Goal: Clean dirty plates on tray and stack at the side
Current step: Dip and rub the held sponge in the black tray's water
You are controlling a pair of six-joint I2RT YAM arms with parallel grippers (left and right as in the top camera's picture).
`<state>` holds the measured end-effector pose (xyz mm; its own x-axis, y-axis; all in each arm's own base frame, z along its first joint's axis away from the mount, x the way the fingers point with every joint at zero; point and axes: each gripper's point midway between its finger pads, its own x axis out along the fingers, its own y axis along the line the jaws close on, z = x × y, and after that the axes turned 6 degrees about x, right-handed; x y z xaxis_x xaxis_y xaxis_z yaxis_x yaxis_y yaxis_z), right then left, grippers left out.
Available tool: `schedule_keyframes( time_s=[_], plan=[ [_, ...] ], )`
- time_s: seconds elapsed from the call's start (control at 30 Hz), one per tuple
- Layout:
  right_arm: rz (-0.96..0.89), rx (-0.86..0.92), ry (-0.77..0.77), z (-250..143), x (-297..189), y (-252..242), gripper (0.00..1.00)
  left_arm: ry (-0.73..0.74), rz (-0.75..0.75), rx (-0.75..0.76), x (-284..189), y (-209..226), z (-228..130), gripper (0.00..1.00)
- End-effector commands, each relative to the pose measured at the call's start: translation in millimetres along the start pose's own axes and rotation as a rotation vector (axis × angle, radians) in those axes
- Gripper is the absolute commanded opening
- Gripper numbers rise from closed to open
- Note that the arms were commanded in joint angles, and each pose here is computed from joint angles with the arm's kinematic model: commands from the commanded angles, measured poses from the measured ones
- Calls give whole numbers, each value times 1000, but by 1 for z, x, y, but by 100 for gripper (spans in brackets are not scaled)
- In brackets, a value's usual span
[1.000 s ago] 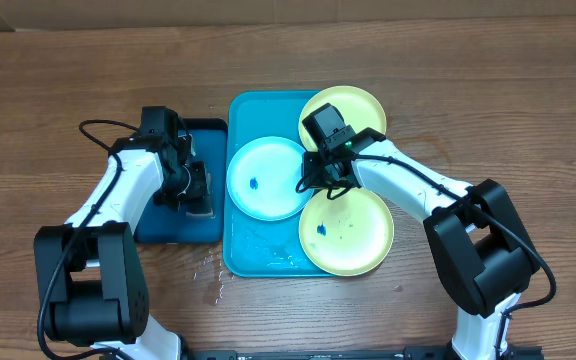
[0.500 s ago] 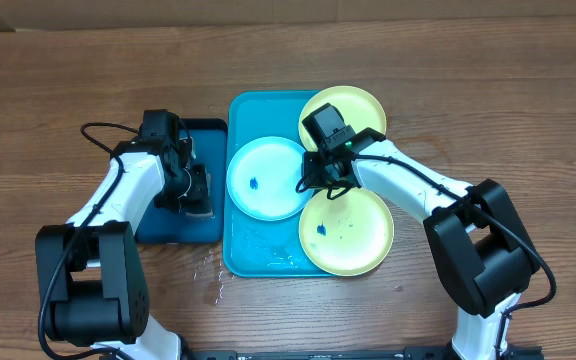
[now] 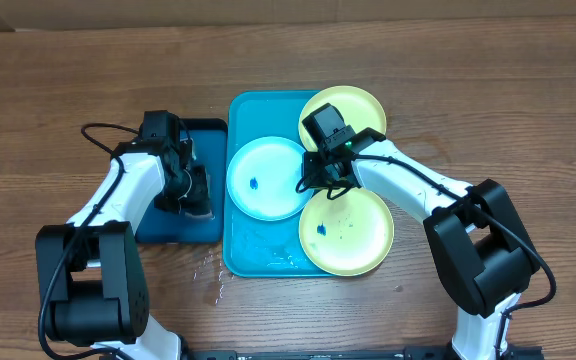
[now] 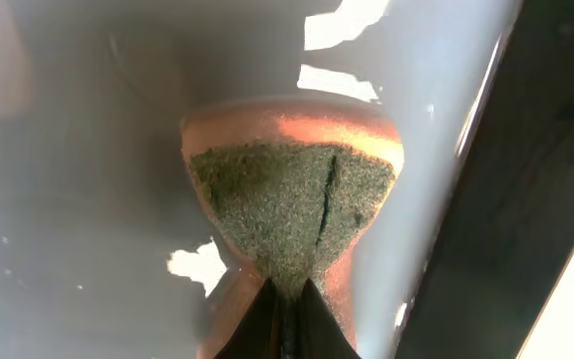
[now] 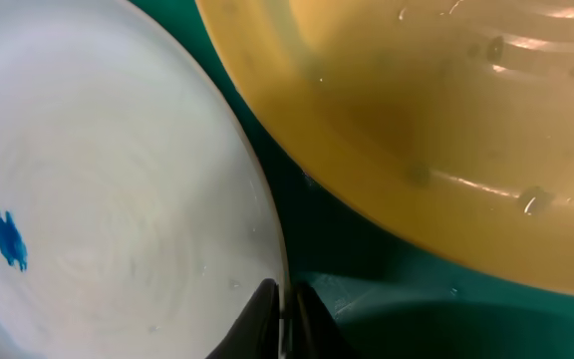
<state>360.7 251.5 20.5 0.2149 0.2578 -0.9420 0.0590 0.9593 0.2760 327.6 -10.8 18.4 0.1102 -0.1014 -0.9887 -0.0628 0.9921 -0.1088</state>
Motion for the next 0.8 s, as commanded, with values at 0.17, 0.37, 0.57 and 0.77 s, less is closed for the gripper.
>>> schedule_keyframes(
  time_s=[0.17,0.37,0.57,0.77],
  plan=[
    [24,2,-4,4,-1,5,15,-164,6,-13,-67,2,47,4],
    [27,2,-3,4,-1,6,4,-269,41,8,-106,-3,66,4],
    [29,2,-3,4,-1,6,17,-235,140,7,-102,0,58,4],
    [31,2,-2,4,-1,6,4,-248,193,25,-103,-1,60,4]
  ],
)
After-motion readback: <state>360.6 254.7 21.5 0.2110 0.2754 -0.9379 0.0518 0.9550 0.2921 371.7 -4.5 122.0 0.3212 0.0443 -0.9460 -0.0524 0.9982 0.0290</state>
